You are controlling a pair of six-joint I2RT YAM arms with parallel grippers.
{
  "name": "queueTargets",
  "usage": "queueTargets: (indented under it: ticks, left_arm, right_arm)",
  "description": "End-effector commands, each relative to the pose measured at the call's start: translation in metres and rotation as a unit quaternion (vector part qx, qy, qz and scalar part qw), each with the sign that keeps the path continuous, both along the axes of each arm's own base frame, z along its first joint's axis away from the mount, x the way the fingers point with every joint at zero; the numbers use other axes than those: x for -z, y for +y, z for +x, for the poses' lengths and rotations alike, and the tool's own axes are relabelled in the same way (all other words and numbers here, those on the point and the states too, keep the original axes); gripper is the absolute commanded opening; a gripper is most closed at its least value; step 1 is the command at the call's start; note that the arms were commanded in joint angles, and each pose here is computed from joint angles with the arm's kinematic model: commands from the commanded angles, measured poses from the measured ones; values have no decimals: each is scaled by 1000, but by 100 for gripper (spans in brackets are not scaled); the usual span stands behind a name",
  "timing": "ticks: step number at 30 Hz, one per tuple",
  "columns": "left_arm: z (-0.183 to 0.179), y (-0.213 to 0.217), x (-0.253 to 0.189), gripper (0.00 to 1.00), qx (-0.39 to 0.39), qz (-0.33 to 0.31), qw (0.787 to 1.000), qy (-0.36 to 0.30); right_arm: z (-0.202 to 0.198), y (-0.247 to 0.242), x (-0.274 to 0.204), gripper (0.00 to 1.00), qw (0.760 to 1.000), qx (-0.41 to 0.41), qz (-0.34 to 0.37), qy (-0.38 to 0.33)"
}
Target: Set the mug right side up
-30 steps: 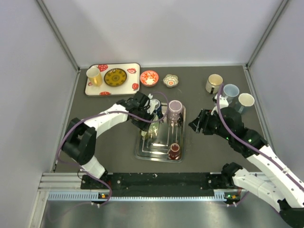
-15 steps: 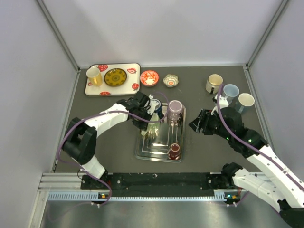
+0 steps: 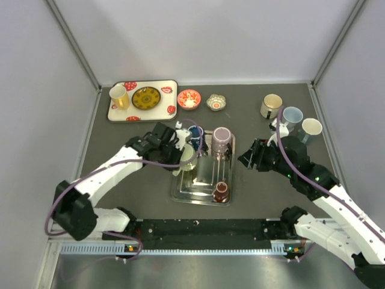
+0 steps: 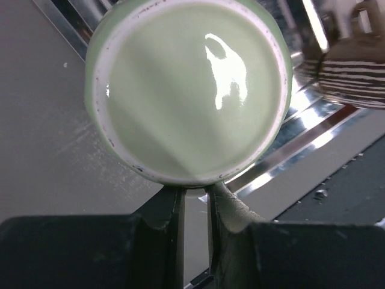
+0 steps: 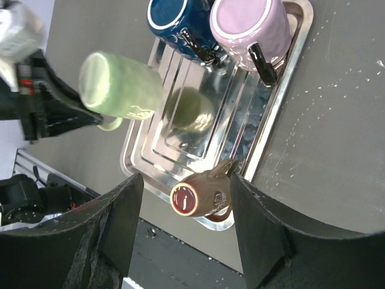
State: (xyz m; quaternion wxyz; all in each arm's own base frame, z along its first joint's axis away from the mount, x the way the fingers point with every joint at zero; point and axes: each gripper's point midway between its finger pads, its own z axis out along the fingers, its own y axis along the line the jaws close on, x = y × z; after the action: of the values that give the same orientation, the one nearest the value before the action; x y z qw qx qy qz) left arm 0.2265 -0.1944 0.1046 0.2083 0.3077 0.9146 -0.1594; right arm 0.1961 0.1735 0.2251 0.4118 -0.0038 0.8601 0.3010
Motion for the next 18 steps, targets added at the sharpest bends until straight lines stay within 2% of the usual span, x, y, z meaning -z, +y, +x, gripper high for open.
queueTargets:
  ticks: [1,4,7,8,10,11,14,15,17,18]
  left_arm:
    - [-2,-8,-57,0,-14,-73,995,-72]
    - [-6,-11,-93,0,-29,-128,986,-108]
    - [-13,-29,-145,0,-25,-239,959,-149]
    - [-14,-38,-174,0,-30,-302,937,-174]
    - [-25,-46,-208,0,-18,-377,906,-191]
    - [-25,-52,-228,0,-22,-430,880,-201]
    - [-38,-59,-257,0,-15,-510,840,-186]
    - [-41,-61,-275,0,-1,-541,817,-201]
    - [-49,-64,-281,0,0,-576,799,-171]
    - [-54,-63,-301,0,19,-608,771,-189]
  right_arm:
    - [-3,11,-23,60,999,-20,39,-25]
    - [-9,21,-32,60,996,-51,63,-35]
    - [-24,39,-49,60,986,-113,110,-47]
    - [-34,46,-52,60,980,-145,127,-44]
    - [-48,56,-69,60,966,-188,166,-56]
    - [-51,58,-69,60,963,-196,177,-53]
    - [-64,62,-80,61,949,-228,209,-66]
    - [-67,63,-82,61,946,-234,215,-69]
    - [-75,65,-88,61,934,-256,236,-80]
    - [-78,67,-90,63,930,-263,243,-82]
